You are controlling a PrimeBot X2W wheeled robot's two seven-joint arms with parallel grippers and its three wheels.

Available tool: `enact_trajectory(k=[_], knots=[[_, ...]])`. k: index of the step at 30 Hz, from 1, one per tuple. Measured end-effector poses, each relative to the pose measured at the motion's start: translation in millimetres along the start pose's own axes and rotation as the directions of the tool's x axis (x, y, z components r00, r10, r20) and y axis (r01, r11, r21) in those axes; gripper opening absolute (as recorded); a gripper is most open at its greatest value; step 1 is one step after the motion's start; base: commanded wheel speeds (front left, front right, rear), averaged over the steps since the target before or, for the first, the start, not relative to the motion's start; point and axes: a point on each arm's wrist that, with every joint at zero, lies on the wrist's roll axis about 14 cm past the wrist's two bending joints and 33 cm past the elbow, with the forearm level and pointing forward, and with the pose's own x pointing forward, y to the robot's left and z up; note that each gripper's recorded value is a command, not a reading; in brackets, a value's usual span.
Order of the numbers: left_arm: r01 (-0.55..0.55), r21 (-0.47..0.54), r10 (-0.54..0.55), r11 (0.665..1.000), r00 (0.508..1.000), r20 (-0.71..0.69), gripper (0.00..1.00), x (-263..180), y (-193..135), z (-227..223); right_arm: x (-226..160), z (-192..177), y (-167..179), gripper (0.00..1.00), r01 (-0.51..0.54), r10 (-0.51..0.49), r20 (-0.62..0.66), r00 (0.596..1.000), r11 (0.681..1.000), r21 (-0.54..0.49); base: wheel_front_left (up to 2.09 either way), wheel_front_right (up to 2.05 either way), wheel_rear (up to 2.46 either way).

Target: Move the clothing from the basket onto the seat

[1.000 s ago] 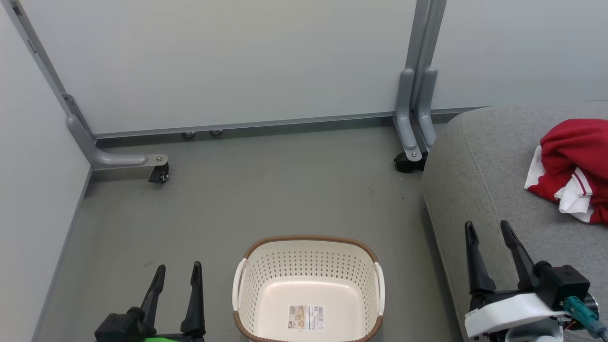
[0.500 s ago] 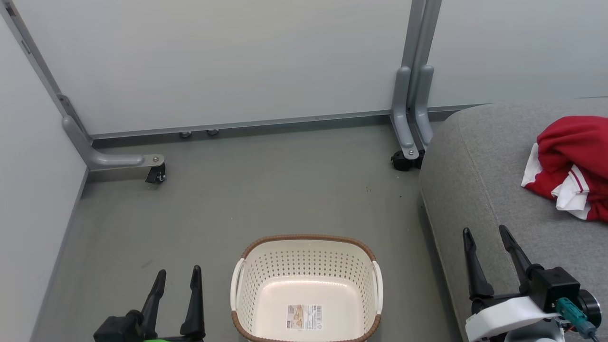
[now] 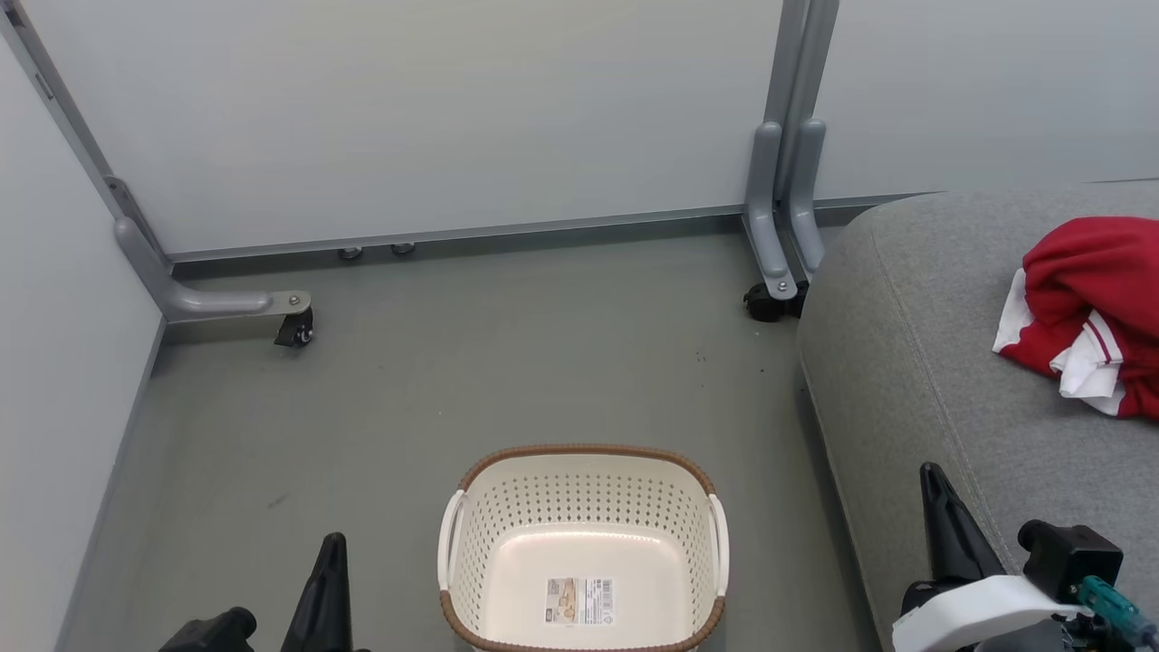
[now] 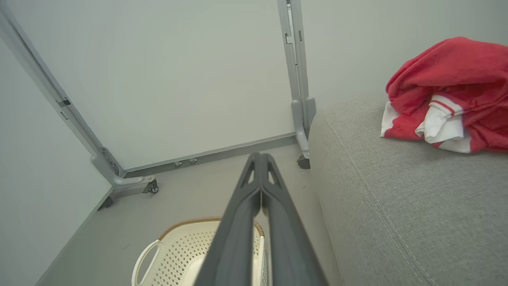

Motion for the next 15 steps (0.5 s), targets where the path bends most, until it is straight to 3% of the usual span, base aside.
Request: enact_trajectory(k=[15], knots=[[-0.048, -0.216, 0.049, 0.975, 0.999, -0.003, 0.0, 12, 10, 8, 8, 2, -12, 0.0, 0.062, -0.06, -0.016, 0.998, 0.963, 0.261, 0.0, 0.0, 0.0]])
